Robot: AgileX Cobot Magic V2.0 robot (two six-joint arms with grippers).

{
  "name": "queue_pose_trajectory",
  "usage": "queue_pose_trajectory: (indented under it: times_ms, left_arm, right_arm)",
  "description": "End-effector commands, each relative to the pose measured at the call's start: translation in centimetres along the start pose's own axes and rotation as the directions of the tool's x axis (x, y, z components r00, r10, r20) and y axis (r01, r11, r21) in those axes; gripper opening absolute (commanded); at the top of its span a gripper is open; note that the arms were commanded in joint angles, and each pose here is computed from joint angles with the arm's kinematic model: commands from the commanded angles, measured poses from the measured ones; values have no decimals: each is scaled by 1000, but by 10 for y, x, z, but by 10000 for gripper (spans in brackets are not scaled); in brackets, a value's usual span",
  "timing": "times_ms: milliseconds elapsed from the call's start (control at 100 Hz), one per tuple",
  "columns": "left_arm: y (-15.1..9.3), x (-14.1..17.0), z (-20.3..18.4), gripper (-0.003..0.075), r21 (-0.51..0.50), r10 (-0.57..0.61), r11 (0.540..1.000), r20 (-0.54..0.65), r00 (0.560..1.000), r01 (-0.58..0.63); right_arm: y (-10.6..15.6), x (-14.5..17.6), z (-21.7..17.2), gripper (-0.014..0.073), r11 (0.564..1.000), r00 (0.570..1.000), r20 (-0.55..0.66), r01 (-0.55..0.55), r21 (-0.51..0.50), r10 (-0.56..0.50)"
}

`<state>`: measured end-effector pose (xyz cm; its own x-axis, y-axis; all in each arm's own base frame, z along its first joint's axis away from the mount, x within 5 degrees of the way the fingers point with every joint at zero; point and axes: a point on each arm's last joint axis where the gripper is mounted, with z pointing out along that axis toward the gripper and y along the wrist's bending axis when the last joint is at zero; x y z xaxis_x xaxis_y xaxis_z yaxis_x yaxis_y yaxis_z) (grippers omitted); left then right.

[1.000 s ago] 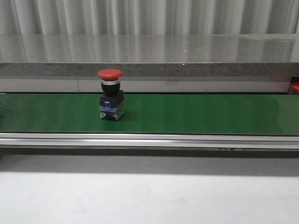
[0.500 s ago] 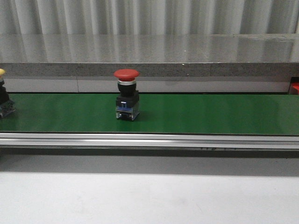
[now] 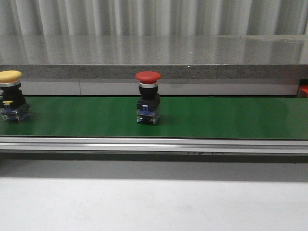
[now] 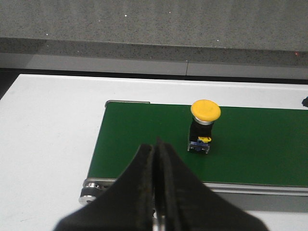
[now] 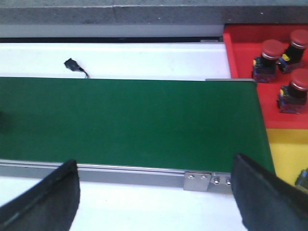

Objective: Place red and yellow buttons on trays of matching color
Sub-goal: 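Lower the right gripper onto the red button and lift it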

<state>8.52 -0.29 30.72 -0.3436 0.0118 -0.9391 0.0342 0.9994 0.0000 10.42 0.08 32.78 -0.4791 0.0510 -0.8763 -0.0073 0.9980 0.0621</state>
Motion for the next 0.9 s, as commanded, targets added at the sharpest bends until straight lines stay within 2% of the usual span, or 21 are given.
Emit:
queue_pose_trajectory:
  times_ms: [0,270,510,650,890]
  left_arm:
    - [-1,-15,-3,-20,12,-2,1000,105,994,1]
    - [-1,-15,-3,-20,12,-2,1000,105,994,1]
    - [-1,-15,-3,-20,12,-2,1000,105,994,1]
    - [-1,-15,-3,-20,12,-2,1000,105,994,1]
    - [-1,-15,-3,-20,12,-2,1000,105,994,1]
  right_arm:
    - [5,-16,1,646,998,996,76,40,-46,-37]
    - [27,-30,48,646,975,993,-68,84,-206,-100]
    - [71,-37,108,646,921,959,-157,170,-350,-236]
    - [98,-40,139,646,895,942,-180,193,-401,-284]
    - [129,-48,180,646,874,926,-196,211,-438,-322]
